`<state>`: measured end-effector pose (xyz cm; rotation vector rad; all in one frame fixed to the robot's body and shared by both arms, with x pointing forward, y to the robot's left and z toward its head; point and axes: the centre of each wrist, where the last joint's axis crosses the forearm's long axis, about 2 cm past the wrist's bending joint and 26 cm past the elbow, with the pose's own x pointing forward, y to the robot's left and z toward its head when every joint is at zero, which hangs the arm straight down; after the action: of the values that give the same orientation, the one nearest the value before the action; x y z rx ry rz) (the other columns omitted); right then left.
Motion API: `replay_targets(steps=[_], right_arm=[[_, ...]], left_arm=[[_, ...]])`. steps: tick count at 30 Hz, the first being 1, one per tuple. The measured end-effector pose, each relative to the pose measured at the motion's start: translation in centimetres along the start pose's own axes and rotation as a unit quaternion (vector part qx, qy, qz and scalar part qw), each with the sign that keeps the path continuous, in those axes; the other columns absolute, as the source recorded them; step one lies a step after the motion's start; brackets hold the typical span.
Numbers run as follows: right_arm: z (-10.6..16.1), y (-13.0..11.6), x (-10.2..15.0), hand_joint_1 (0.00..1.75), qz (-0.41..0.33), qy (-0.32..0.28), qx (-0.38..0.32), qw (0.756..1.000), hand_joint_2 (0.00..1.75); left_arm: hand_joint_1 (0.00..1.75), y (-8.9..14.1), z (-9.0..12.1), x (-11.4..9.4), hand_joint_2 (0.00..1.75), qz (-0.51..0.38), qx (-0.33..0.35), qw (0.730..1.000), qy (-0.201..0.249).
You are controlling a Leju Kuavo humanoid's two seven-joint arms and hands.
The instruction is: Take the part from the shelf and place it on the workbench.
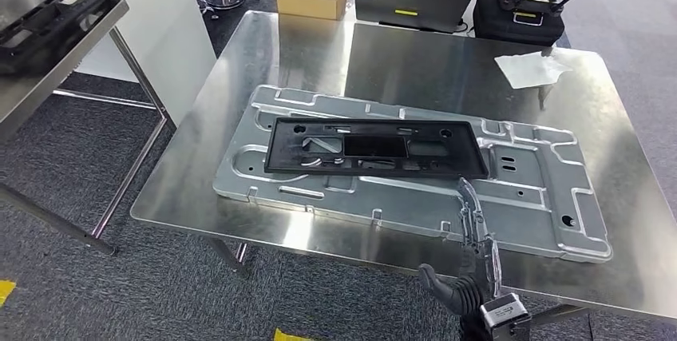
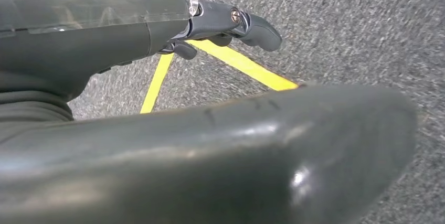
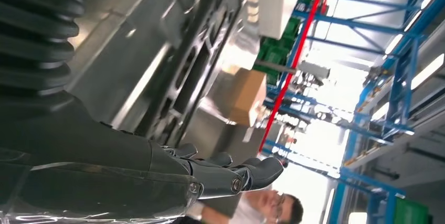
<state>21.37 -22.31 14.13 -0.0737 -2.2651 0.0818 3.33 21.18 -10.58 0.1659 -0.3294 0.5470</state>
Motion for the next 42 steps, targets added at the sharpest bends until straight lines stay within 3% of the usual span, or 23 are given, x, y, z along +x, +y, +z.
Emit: replay_targets(steps=[13,19,26,37,42], right_arm=[[3.0,0.0,-1.4,0.0,0.096,0.042,0.007,0.994,0.0],[3.2,0.9,-2.0,0.0,0.159,0.044,0.031,0.986,0.0],[3.3,1.5,-2.5,0.0,0.178,0.058,0.047,0.981,0.0],[3.4,4.1,-4.1,0.0,0.224,0.069,0.138,0.962,0.0],[4.7,5.7,-5.6,0.0,0.216,0.093,0.183,0.955,0.0]], left_arm=[[0.0,-0.1,0.0,0.1,0.0,0.002,0.006,1.0,-0.001],[0.0,-0.3,-0.1,0.4,0.0,0.005,0.008,1.0,-0.008],[0.0,-0.5,0.1,0.1,0.0,0.005,0.005,1.0,-0.005],[0.0,-0.5,0.2,0.0,0.0,0.002,0.007,1.0,-0.004],[0.0,-0.5,0.1,0.1,0.0,0.001,0.005,1.0,-0.003]])
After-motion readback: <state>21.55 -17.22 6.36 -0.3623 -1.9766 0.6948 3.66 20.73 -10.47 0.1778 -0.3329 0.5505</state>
